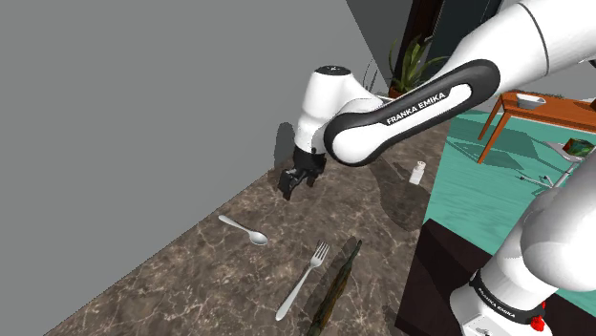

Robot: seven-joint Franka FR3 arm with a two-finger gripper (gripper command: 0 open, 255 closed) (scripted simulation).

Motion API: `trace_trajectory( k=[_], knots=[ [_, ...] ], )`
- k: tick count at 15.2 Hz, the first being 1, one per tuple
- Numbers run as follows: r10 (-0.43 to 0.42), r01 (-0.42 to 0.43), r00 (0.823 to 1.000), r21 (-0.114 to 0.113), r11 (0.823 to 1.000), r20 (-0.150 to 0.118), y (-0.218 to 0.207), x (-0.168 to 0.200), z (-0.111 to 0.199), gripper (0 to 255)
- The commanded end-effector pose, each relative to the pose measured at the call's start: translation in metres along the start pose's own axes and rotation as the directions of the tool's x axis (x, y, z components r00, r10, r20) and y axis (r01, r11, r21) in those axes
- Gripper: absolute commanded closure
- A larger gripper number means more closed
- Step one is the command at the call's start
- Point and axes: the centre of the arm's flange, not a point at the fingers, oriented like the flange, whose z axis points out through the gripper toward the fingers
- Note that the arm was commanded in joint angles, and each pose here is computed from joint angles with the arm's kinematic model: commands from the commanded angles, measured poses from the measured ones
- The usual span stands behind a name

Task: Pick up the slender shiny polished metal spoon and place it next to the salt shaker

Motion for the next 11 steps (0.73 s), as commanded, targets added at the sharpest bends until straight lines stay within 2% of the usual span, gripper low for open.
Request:
trace_trajectory(
  k=[1, 11],
  knots=[
    [0.001, -0.001, 1.000, 0.012, 1.000, -0.008, -0.014, 0.011, 0.018, 0],
    [0.003, -0.001, 0.999, 0.062, 0.998, -0.046, -0.089, 0.068, 0.100, 0]
  ],
)
